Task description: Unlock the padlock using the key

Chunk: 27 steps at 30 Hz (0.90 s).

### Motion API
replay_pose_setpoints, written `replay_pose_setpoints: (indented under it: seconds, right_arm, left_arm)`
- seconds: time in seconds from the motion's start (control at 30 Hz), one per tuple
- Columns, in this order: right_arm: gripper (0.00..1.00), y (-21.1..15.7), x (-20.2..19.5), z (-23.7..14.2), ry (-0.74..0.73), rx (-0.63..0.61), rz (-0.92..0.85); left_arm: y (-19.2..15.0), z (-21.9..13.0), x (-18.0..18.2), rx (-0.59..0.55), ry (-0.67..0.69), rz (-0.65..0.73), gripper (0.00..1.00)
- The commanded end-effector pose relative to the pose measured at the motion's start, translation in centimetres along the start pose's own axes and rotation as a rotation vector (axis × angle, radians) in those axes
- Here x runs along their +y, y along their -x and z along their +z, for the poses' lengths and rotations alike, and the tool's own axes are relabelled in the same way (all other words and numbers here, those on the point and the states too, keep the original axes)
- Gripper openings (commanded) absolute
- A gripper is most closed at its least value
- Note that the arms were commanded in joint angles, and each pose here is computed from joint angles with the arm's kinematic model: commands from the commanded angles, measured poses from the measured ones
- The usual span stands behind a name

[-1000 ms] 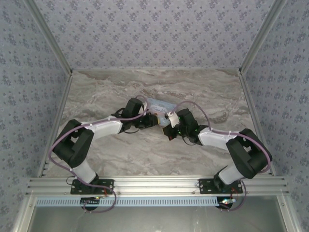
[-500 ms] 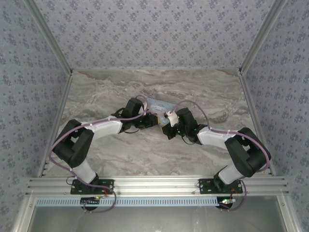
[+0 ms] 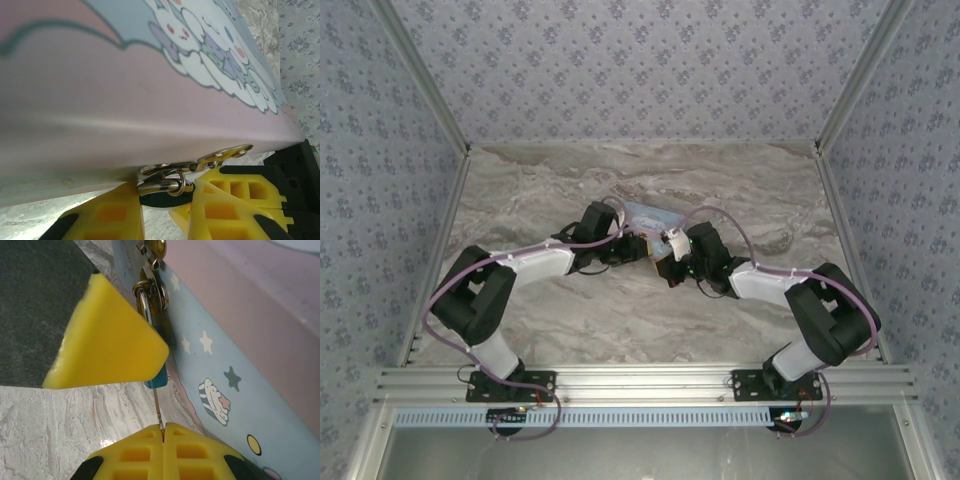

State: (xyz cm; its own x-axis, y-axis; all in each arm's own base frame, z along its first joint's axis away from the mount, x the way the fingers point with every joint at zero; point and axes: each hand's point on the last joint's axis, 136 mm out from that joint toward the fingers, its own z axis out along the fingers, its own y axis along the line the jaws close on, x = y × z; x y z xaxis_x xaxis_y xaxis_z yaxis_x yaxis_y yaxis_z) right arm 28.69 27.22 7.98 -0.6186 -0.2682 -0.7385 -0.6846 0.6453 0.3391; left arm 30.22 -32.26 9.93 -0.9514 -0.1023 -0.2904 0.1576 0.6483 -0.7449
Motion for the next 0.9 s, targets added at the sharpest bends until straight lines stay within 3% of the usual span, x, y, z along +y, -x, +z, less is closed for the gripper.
replay_pose_setpoints:
  seconds: [0.0, 0.87]
  right_arm:
    - [0.0, 2.0, 0.5, 0.0, 0.039, -0.065, -0.015]
    - [0.0, 3.1, -0.1, 0.0, 0.059, -0.133, 0.037]
  left_arm:
    - [0.5, 0.0, -2.5, 0.006, -0.077, 0.024, 0.17]
    - [0.5, -0.2, -2.6, 0.009, -0.106, 0.004, 0.17]
